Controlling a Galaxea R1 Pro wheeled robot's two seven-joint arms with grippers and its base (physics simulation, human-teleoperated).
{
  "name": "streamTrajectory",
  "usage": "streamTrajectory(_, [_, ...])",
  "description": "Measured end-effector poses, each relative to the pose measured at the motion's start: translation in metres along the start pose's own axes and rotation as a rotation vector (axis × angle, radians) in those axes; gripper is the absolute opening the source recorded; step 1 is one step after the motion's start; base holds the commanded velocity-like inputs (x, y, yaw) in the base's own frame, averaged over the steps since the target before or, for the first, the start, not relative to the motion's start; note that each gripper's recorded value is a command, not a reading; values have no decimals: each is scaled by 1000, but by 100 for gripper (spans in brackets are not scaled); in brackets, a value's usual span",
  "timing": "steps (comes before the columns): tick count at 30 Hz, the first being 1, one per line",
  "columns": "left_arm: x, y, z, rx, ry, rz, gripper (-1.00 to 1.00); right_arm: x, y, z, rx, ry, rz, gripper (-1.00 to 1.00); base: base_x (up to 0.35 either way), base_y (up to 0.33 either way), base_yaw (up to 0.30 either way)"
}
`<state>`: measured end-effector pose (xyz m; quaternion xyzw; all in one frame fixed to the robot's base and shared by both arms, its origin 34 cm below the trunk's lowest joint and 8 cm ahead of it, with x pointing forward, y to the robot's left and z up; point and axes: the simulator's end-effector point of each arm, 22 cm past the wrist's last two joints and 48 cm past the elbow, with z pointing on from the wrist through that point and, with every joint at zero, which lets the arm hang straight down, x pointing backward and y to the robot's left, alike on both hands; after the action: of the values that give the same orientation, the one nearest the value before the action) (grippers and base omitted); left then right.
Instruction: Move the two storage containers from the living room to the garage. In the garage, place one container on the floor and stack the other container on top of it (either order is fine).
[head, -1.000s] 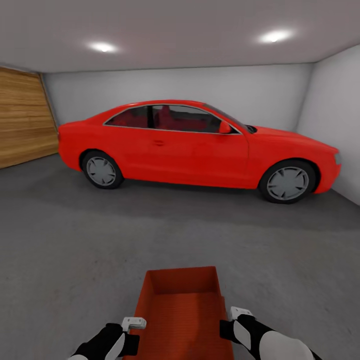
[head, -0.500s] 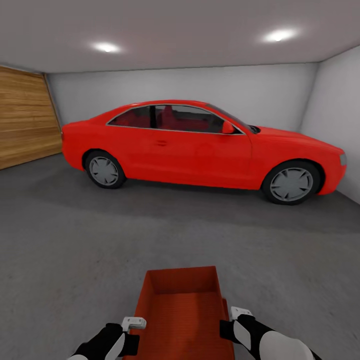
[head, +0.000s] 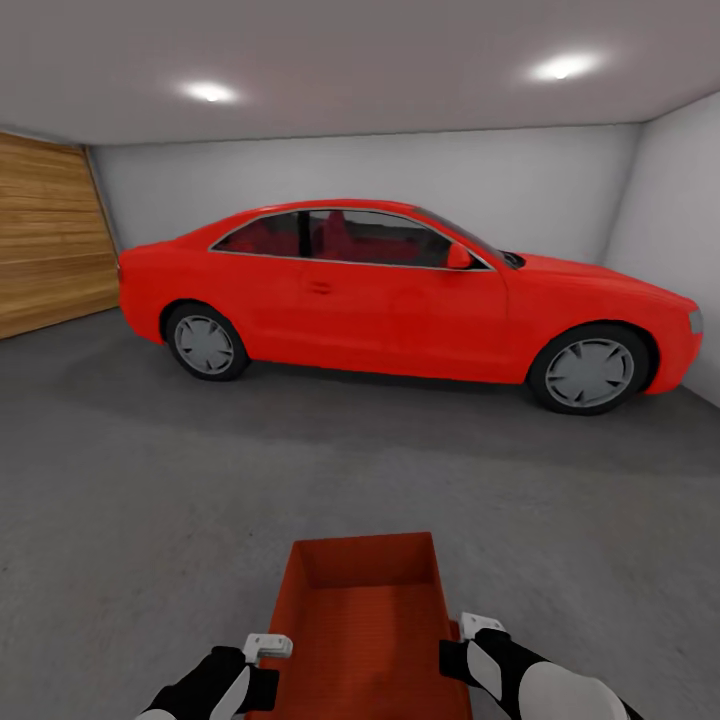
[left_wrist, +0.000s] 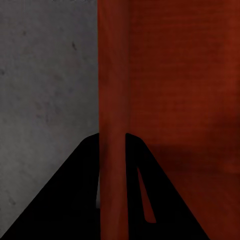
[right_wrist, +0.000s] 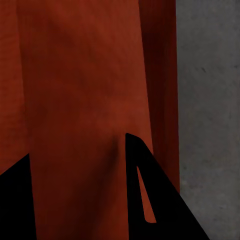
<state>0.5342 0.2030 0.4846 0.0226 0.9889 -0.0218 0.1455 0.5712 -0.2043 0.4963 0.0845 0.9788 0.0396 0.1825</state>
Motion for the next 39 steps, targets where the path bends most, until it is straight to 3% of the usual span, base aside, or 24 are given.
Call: streamTrajectory(39, [-2, 0, -1, -1, -6, 3, -100, -2, 0, -1, -2, -5, 2, -100, 0, 0, -12])
